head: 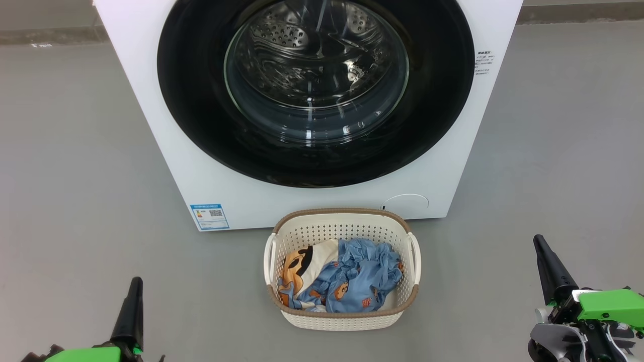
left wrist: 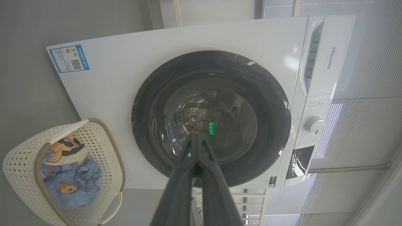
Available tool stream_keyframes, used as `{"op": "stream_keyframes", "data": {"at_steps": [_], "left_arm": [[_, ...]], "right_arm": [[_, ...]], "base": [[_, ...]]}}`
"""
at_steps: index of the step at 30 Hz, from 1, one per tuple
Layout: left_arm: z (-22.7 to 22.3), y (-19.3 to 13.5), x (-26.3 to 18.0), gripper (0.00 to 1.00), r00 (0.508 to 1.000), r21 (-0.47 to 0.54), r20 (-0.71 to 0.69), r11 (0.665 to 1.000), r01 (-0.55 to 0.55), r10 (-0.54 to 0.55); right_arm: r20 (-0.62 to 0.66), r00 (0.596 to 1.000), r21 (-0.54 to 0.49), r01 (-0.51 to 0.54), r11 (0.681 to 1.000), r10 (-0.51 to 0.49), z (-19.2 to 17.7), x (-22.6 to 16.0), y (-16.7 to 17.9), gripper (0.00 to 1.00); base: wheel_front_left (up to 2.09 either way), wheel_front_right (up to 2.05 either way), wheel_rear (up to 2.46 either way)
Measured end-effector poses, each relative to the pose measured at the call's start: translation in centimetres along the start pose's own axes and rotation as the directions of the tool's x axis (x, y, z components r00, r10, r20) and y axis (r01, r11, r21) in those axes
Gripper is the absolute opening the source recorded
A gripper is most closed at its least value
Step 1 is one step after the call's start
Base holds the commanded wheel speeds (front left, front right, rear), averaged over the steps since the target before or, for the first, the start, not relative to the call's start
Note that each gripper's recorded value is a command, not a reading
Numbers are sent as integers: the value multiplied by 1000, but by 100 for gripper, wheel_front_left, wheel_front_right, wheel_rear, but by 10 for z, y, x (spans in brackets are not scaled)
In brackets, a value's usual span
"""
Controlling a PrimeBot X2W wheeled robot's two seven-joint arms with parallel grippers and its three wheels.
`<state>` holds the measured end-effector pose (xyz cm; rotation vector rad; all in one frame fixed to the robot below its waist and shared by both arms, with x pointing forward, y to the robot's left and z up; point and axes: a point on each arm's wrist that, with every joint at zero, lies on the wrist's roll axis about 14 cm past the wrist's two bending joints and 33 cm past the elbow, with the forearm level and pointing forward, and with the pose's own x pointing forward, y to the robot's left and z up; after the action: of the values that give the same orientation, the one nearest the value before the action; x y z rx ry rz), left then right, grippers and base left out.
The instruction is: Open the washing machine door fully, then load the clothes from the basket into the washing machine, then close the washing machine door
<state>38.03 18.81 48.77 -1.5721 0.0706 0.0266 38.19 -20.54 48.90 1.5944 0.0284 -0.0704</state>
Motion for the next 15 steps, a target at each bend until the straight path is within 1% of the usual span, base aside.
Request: {"op": "stream_keyframes", "data": {"at_steps": [15], "left_arm": [[0,0,0,0,1000,0,0,1000,0,0]], "right_arm": [[0,1000,0,0,1000,0,0,0,0,0]], "base": [[0,0,0]]}}
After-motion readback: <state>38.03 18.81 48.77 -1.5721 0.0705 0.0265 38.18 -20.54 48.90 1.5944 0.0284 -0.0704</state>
